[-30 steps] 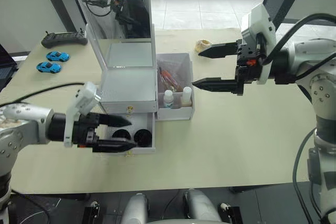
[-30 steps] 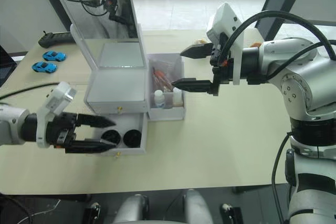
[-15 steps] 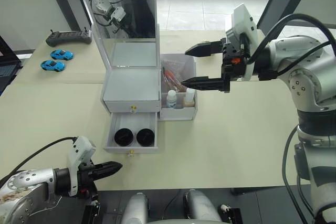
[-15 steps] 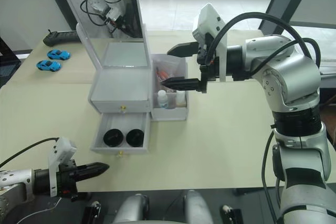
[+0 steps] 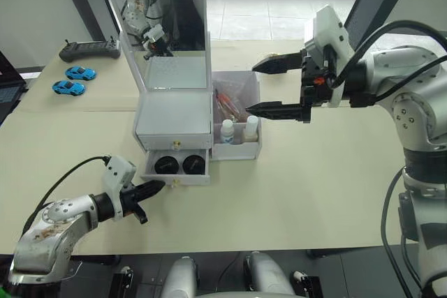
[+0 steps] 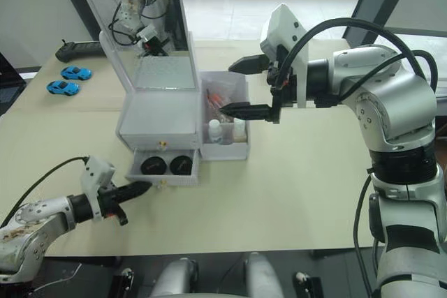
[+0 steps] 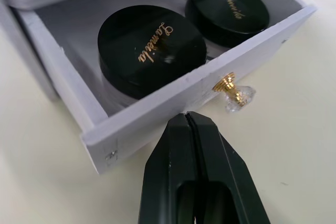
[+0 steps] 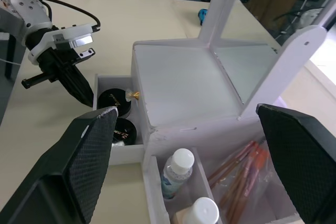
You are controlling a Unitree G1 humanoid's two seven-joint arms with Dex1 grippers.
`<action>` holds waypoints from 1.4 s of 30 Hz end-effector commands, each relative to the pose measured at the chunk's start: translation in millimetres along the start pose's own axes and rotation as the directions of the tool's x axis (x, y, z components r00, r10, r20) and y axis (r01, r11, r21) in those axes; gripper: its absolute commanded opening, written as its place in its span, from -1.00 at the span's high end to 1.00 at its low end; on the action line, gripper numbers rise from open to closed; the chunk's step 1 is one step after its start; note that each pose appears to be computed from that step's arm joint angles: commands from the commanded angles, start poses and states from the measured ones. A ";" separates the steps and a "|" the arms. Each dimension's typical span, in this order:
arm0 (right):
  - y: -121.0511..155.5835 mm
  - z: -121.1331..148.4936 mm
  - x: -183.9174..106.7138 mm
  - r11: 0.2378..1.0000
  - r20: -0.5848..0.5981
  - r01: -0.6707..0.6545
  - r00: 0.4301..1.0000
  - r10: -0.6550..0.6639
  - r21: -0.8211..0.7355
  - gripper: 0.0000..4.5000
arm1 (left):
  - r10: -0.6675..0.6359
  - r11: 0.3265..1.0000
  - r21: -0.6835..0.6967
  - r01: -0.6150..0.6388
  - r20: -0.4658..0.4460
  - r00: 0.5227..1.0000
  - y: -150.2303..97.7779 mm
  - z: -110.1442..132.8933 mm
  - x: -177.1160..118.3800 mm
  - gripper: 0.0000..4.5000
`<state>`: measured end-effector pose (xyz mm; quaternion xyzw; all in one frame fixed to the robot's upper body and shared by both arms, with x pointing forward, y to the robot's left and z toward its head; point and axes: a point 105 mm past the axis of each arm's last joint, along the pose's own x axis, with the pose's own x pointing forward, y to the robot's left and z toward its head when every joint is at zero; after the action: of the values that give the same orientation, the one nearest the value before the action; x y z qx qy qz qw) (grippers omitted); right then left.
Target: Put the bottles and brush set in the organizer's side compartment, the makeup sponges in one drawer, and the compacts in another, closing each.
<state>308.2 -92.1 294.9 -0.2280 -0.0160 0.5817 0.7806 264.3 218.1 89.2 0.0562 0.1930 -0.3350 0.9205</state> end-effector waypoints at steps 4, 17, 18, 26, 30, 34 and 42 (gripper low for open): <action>-5.7 7.5 -15.7 0.997 0.007 0.071 0.998 -0.070 -0.039 -1.00 | -0.042 0.997 0.074 0.037 0.065 0.997 5.6 22.4 23.7 0.99; -0.5 10.4 -18.6 0.995 -0.005 0.098 0.995 -0.098 -0.023 -1.00 | -0.027 0.996 0.092 0.018 0.104 0.994 14.0 33.6 47.8 0.99; -0.1 10.2 -18.5 0.995 -0.007 0.097 0.995 -0.098 -0.021 -1.00 | -0.023 0.996 0.091 0.013 0.108 0.994 14.9 34.2 47.6 0.99; -0.3 5.1 -18.3 0.995 -0.017 0.096 0.995 -0.096 -0.009 -1.00 | 0.032 0.996 0.079 -0.043 0.137 0.990 28.0 40.2 39.3 0.99; -1.2 4.2 -17.2 0.996 -0.016 0.094 0.995 -0.094 -0.006 -1.00 | 0.028 0.996 0.084 -0.039 0.129 0.991 26.2 38.1 44.6 0.99; -1.4 1.8 -16.5 0.996 -0.023 0.093 0.995 -0.093 -0.004 -1.00 | 0.029 0.996 0.083 -0.040 0.135 0.990 24.6 39.5 49.2 0.99; -8.1 -16.7 -31.3 0.986 0.029 0.154 0.987 -0.157 0.071 -1.00 | 0.087 0.994 0.057 -0.094 0.118 0.989 39.4 32.7 27.3 0.99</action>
<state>309.7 -115.7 272.1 -0.1962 0.0107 0.5445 0.8154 314.2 198.3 89.3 0.0620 0.1493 -0.3480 0.9235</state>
